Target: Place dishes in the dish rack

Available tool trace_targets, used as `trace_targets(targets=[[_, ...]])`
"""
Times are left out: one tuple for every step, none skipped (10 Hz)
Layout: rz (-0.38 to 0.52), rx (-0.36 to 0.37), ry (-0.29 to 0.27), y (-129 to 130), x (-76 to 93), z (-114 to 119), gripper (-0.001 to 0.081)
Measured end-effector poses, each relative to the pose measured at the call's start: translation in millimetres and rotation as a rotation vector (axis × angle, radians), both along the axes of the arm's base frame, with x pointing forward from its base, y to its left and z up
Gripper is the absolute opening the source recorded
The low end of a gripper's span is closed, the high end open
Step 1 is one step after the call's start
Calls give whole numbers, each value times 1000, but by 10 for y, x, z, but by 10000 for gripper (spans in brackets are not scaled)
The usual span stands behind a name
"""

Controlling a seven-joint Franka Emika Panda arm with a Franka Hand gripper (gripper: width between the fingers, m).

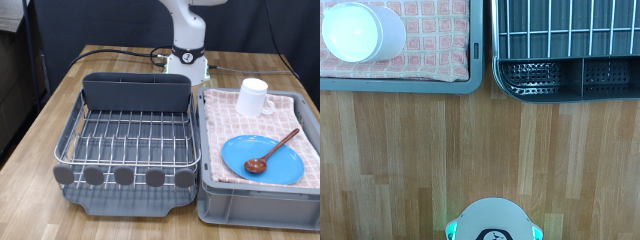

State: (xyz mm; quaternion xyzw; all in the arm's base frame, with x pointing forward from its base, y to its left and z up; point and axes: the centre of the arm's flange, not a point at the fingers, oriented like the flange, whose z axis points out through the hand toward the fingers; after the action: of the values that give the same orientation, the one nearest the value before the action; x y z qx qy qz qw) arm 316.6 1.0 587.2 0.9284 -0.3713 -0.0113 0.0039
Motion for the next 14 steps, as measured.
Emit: trace_targets(targets=[[-28,3,-6,35,14,0,802],[-71,-6,-6,146,40,-18,802],[-115,-22,-14,315,91,-46,802],[-155,-29,-33,488,164,-74,802],[-199,-26,-59,639,249,-94,802],[-242,-25,-73,770,338,-113,802],[-285,-19,-78,886,439,-133,802],[-305,-26,-78,987,547,-155,802],[-319,-30,-67,1052,674,-164,802],[-317,-30,-67,1045,669,-165,802],[-312,-18,-91,1053,698,-154,802],[-309,0,-129,1084,768,-149,802],[-305,12,-155,1134,869,-174,802],[-305,21,-169,1200,987,-203,802]])
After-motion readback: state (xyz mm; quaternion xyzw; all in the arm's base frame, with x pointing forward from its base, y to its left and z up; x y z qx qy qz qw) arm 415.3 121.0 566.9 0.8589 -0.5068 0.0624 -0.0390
